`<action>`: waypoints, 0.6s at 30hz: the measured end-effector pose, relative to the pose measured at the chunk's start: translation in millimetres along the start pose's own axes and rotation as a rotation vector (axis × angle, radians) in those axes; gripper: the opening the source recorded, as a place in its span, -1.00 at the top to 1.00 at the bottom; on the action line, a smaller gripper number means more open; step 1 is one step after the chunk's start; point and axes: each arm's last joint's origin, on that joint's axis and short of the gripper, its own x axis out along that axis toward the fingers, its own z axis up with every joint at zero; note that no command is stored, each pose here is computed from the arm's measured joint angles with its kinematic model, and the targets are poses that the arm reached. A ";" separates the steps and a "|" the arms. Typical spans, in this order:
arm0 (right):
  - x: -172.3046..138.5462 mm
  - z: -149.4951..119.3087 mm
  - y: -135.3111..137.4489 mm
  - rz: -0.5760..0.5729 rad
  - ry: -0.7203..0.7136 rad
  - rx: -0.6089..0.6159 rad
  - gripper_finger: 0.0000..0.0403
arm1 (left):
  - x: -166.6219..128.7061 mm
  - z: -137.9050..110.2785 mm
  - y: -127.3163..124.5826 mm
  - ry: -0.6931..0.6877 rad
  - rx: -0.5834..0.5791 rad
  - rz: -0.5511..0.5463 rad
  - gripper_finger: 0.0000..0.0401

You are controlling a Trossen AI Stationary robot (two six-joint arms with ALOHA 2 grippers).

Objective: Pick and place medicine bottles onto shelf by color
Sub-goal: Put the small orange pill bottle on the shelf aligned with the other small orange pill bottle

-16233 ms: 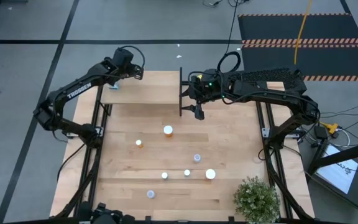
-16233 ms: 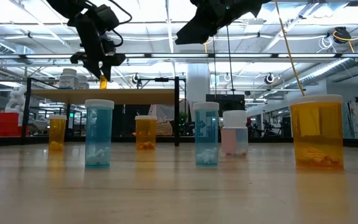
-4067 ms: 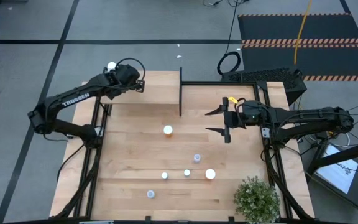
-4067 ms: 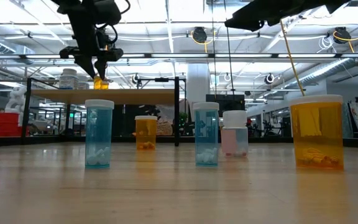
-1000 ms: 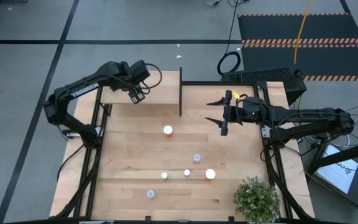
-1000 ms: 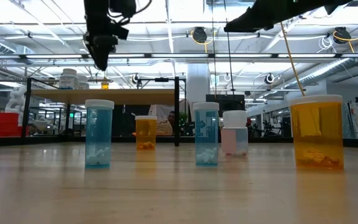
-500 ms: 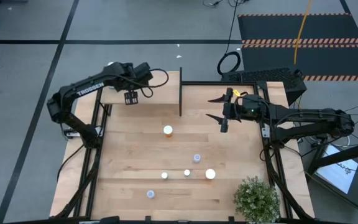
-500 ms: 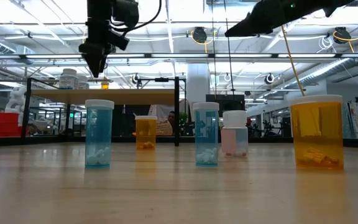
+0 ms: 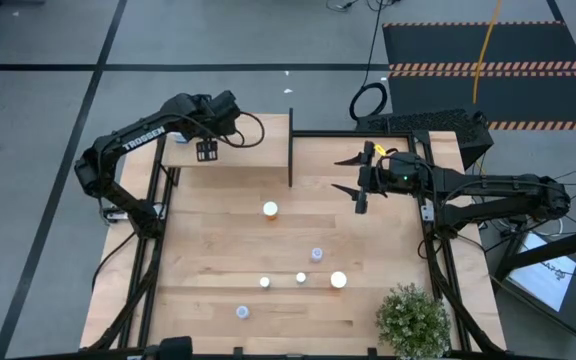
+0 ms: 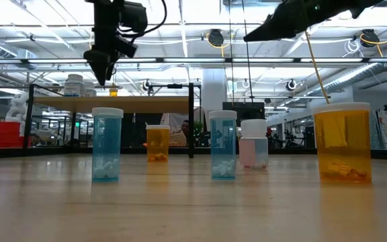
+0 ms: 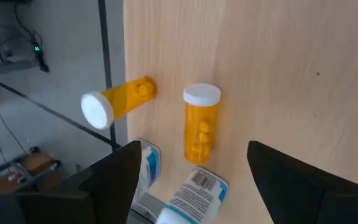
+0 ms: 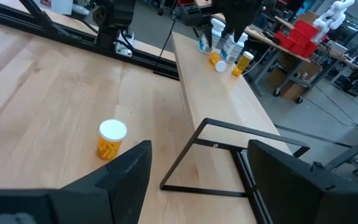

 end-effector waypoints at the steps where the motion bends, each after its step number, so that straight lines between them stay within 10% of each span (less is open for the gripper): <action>1: 0.0 -0.2 0.1 0.001 0.001 0.000 -0.28 | 0.1 0.9 0.7 -0.010 0.006 0.005 -0.48; 18: 0.0 -1.3 0.5 0.005 0.013 -0.001 -0.28 | 28.4 5.4 -14.5 0.016 0.070 -0.031 -0.48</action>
